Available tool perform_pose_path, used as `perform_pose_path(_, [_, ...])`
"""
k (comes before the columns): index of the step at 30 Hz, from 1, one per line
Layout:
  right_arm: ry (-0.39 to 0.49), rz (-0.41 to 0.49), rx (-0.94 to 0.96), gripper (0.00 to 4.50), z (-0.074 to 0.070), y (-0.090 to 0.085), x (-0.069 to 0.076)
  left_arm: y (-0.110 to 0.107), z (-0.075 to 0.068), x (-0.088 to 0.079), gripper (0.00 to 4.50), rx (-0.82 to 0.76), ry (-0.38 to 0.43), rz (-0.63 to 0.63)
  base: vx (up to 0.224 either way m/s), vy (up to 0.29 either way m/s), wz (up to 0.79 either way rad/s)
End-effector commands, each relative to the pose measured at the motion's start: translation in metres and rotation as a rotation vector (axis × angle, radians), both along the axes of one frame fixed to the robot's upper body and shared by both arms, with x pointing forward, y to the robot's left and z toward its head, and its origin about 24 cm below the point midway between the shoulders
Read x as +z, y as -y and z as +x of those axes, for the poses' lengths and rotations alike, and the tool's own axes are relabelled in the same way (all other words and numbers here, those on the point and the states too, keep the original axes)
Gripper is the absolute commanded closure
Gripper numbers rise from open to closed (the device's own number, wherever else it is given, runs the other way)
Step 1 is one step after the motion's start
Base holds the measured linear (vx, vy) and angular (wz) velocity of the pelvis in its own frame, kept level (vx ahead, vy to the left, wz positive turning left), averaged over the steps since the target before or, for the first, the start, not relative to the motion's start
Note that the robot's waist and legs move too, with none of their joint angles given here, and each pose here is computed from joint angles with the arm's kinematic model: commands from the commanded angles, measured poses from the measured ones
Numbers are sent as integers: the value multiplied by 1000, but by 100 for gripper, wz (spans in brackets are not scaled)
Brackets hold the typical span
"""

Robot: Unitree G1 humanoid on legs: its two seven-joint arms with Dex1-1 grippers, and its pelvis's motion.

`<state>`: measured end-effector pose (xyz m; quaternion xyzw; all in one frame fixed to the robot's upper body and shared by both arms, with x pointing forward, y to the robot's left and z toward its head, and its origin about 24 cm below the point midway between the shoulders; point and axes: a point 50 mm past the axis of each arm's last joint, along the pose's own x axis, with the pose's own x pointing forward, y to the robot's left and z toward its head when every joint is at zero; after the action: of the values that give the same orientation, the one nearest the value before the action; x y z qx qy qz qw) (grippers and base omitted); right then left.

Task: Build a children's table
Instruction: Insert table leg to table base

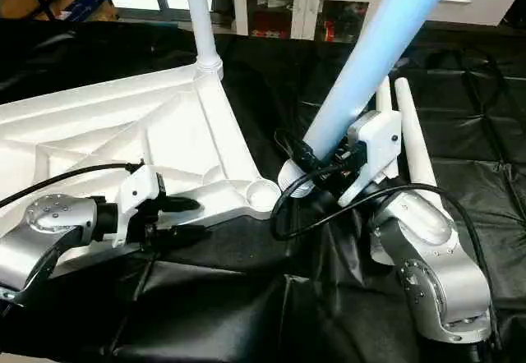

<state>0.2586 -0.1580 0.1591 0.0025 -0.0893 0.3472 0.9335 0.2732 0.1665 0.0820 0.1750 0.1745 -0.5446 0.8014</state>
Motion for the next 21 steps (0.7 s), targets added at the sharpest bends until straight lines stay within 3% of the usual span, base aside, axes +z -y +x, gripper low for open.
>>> perform_pose_path(1, [21,-2,8,272,1,0,3,-11,-8,-17,246,26,-79,87,0,0,0])
perform_pose_path(10, [30,6,12,272,4,-2,5,-9,-10,-24,306,46,-90,104,0,0,0])
perform_pose_path(11, [31,8,11,272,4,-2,5,-8,-10,-25,331,45,-89,104,0,0,0])
perform_pose_path(17, [33,18,12,272,6,-4,6,9,-10,-26,374,47,-81,31,0,0,0])
perform_pose_path(21, [33,19,16,272,5,-5,6,11,-12,-30,395,36,-82,55,0,0,0])
